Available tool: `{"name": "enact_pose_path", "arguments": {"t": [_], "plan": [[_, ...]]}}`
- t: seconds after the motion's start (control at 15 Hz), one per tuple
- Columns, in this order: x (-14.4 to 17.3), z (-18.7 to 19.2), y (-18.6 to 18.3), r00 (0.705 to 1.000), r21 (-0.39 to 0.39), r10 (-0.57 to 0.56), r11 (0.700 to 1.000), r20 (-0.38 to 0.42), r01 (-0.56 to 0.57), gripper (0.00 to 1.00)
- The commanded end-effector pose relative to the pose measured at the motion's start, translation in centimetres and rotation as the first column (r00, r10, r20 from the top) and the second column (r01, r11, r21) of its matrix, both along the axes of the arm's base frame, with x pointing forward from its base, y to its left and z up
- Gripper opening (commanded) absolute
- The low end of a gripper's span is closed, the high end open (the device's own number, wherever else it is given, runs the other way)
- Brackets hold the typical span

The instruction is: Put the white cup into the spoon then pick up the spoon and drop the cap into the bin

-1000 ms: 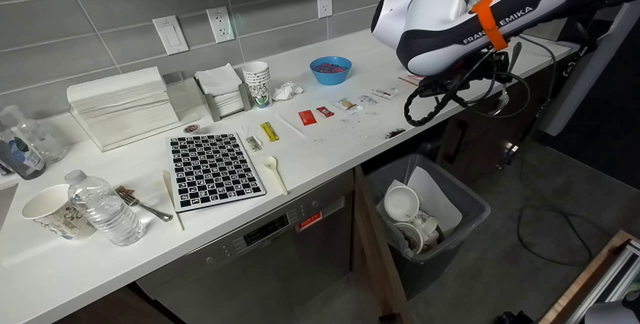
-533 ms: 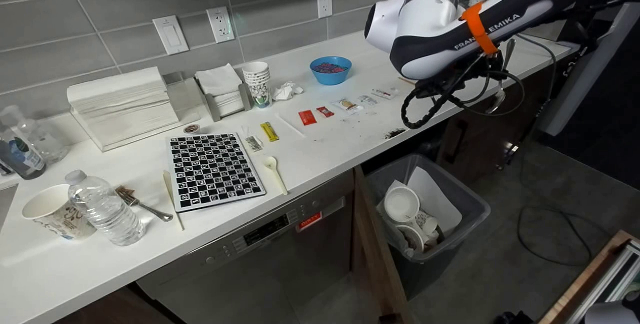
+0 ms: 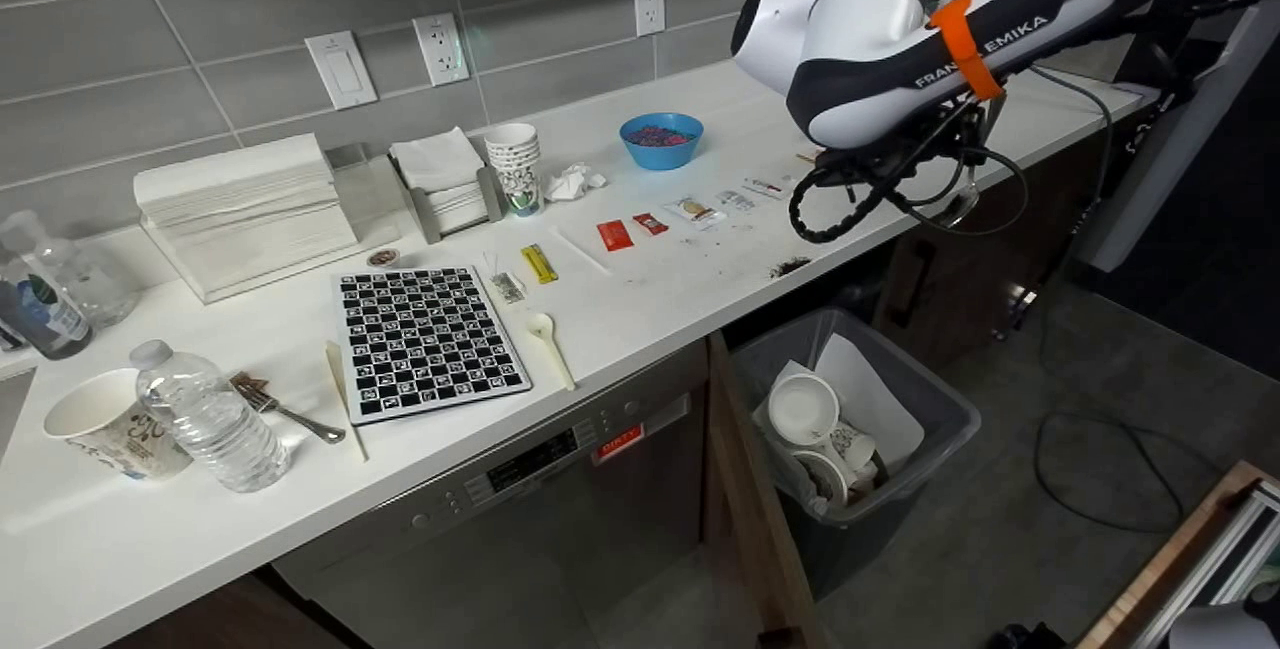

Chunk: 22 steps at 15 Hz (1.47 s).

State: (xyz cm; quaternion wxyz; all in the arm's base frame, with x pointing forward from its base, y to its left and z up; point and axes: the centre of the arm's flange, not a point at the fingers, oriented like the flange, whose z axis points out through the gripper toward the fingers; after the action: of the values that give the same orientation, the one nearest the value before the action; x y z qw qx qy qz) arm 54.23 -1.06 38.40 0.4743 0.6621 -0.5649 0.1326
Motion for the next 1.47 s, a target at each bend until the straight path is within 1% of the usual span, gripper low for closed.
{"name": "enact_pose_path", "arguments": {"t": [0.0, 0.2, 0.33, 0.4, 0.6, 0.67, 0.8, 0.93, 1.07, 1.27, 1.4], "plan": [[-0.9, -0.1, -1.4, 0.985, 0.102, 0.032, 0.994, 0.169, -0.05, 0.03], [0.1, -0.4, -2.1, 0.95, 0.173, 0.082, 0.975, 0.301, -0.139, 0.03], [0.9, -0.5, -2.7, 0.914, 0.209, 0.121, 0.954, 0.388, -0.215, 0.03], [1.4, -0.6, -3.1, 0.895, 0.239, 0.132, 0.938, 0.425, -0.251, 0.03], [2.8, -1.2, -4.1, 0.82, 0.295, 0.155, 0.883, 0.55, -0.364, 0.03], [3.2, -1.3, -4.4, 0.79, 0.307, 0.162, 0.861, 0.591, -0.406, 0.03], [4.2, -1.6, -4.7, 0.737, 0.343, 0.159, 0.807, 0.657, -0.48, 0.03], [4.9, -2.0, -4.9, 0.691, 0.382, 0.152, 0.74, 0.707, -0.553, 0.03], [5.6, -2.5, -4.9, 0.665, 0.429, 0.14, 0.664, 0.733, -0.612, 0.03], [6.9, -4.1, -4.3, 0.652, 0.496, 0.123, 0.549, 0.748, -0.673, 0.03], [7.2, -5.3, -3.2, 0.668, 0.548, 0.11, 0.483, 0.736, -0.683, 0.03]]}}
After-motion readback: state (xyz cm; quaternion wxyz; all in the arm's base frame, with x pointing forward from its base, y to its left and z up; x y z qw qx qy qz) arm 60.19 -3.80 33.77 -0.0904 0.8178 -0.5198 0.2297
